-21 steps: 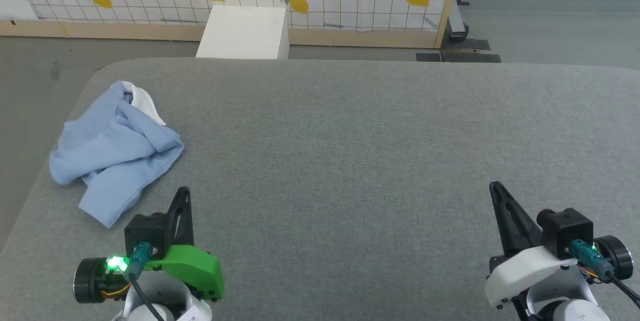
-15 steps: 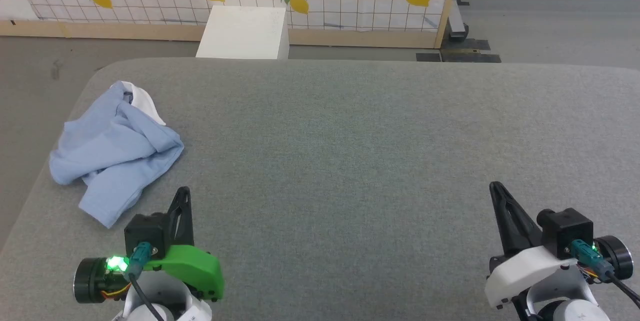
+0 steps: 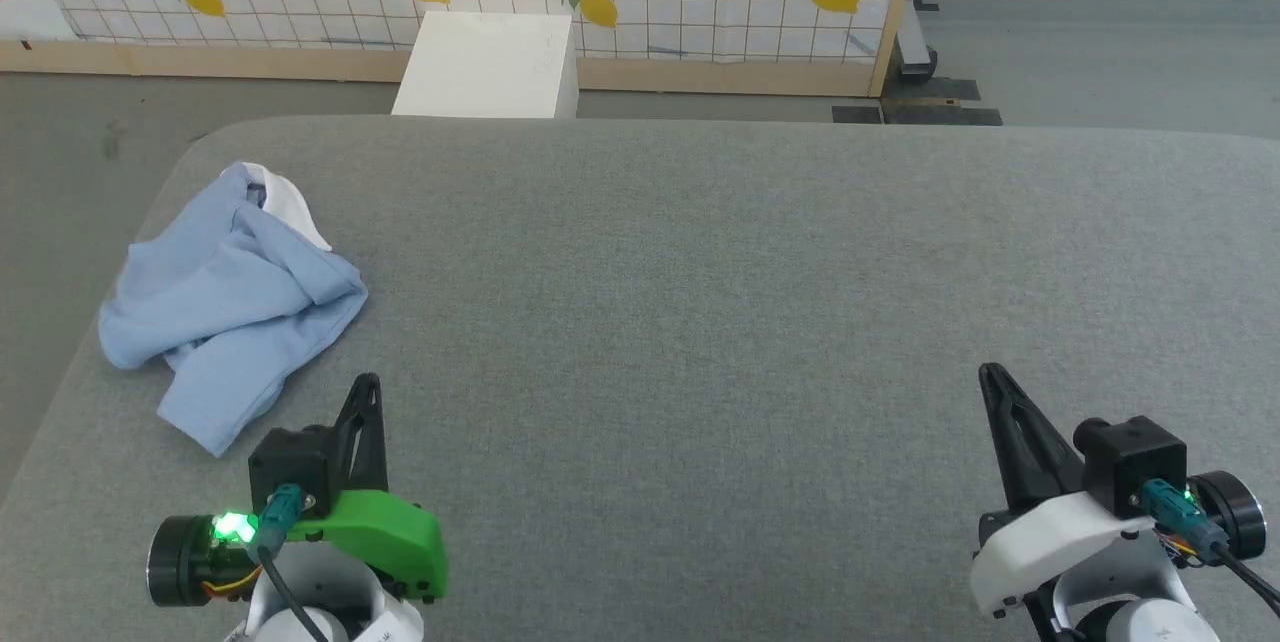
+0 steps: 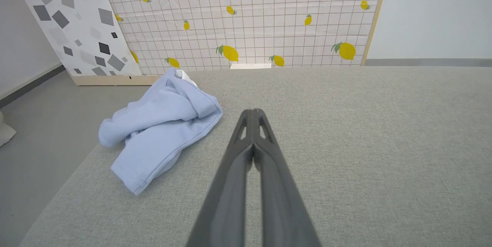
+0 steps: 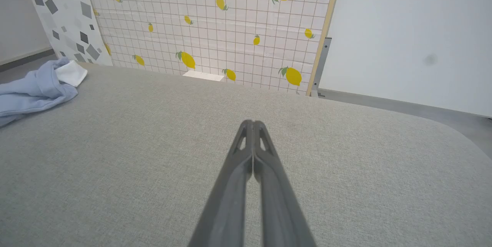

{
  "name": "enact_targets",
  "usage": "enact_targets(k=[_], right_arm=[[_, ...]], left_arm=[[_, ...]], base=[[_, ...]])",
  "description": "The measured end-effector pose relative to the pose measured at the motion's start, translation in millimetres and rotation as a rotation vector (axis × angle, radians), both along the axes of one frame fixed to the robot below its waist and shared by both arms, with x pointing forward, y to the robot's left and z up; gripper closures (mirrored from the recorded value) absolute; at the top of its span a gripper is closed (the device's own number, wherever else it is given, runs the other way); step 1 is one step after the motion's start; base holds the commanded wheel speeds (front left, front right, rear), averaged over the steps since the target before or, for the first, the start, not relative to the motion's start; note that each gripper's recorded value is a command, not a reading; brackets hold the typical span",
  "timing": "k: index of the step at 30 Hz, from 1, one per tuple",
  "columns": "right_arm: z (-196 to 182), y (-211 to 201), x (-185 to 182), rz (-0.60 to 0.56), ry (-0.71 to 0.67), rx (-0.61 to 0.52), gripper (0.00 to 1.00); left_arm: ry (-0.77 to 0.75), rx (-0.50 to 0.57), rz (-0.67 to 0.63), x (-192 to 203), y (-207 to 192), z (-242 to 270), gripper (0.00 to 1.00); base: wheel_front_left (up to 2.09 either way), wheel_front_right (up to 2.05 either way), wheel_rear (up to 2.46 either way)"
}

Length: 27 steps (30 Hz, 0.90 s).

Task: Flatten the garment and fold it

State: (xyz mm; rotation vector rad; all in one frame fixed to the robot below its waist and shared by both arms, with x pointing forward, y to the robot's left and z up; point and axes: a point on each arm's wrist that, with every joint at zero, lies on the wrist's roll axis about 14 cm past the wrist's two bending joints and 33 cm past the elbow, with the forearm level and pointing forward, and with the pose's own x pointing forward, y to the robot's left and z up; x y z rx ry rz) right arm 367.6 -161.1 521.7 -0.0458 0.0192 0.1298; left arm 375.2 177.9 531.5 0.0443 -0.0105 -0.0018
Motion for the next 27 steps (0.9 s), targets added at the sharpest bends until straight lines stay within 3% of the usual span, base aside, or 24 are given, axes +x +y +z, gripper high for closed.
enact_targets(k=[25,26,27], right_arm=[[0.0,0.0,0.0,0.000,0.000,0.000,1.00],[0.0,0.1,0.0,0.000,0.000,0.000,0.00],[-0.2,-0.1,-0.1,0.000,0.000,0.000,0.00]], left_arm=[[0.000,0.000,0.000,0.0,-0.1,0.0,1.00],[0.000,0.000,0.000,0.0,-0.1,0.0,0.00],[0.000,0.000,-0.001,0.0,-0.2,0.0,0.00]], base=[[0.00,0.00,0.00],[0.00,0.00,0.00],[0.00,0.00,0.00]])
